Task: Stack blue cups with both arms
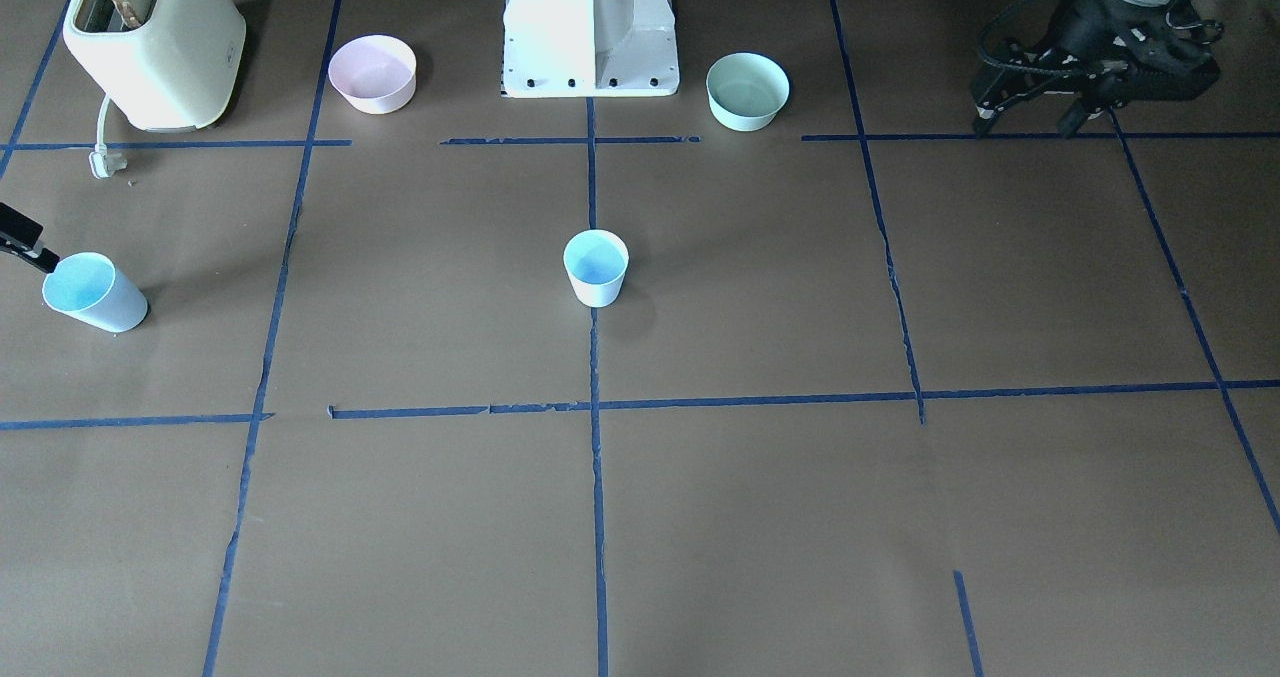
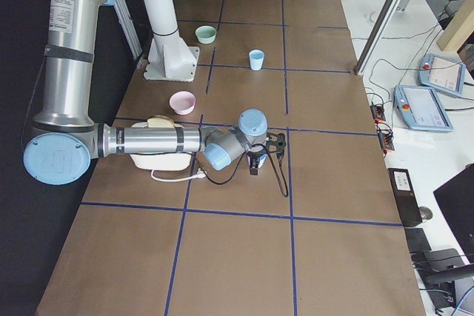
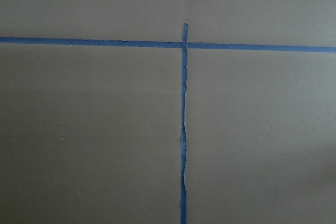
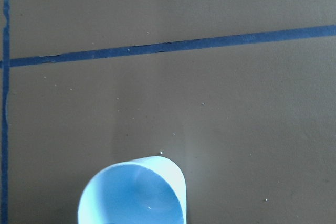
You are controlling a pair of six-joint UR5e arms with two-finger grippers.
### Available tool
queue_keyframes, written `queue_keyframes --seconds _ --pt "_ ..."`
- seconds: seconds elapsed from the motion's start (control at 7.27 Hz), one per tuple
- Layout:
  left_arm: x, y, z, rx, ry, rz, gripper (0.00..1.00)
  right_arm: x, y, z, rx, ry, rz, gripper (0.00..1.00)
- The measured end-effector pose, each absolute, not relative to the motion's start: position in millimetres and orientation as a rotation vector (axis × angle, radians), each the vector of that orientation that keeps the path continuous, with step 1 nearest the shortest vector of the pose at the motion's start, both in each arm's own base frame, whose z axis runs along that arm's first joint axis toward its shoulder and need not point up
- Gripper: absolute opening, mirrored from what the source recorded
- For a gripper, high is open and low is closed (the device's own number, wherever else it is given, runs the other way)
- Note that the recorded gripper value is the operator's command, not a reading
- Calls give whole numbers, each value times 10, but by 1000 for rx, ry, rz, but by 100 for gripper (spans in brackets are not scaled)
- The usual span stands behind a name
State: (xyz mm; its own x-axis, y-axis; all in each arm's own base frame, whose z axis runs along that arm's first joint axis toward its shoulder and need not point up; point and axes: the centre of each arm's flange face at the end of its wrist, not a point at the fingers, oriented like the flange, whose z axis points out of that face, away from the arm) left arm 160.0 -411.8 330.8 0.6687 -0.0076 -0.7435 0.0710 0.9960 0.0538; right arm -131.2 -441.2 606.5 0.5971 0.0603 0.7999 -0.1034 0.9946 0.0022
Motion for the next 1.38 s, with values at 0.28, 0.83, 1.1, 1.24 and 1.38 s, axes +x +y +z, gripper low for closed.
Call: queue_keyframes --seconds 0.28,0.83,1.1,1.24,1.38 --pt "1465 -4144 3362 76 830 -65 100 -1498 -4384 6260 24 -885 81 98" --pt "995 -4244 3744 97 755 12 100 -1682 -4379 6282 11 -879 51 0" --pt "808 -4342 4066 89 721 48 100 -1716 -4432 6185 22 -894 41 0" --pt "694 -4433 4279 84 703 71 100 -1717 -4441 6106 27 -910 34 0" --pt "539 -4529 4514 80 687 98 100 -1704 -4450 5970 32 -937 25 0"
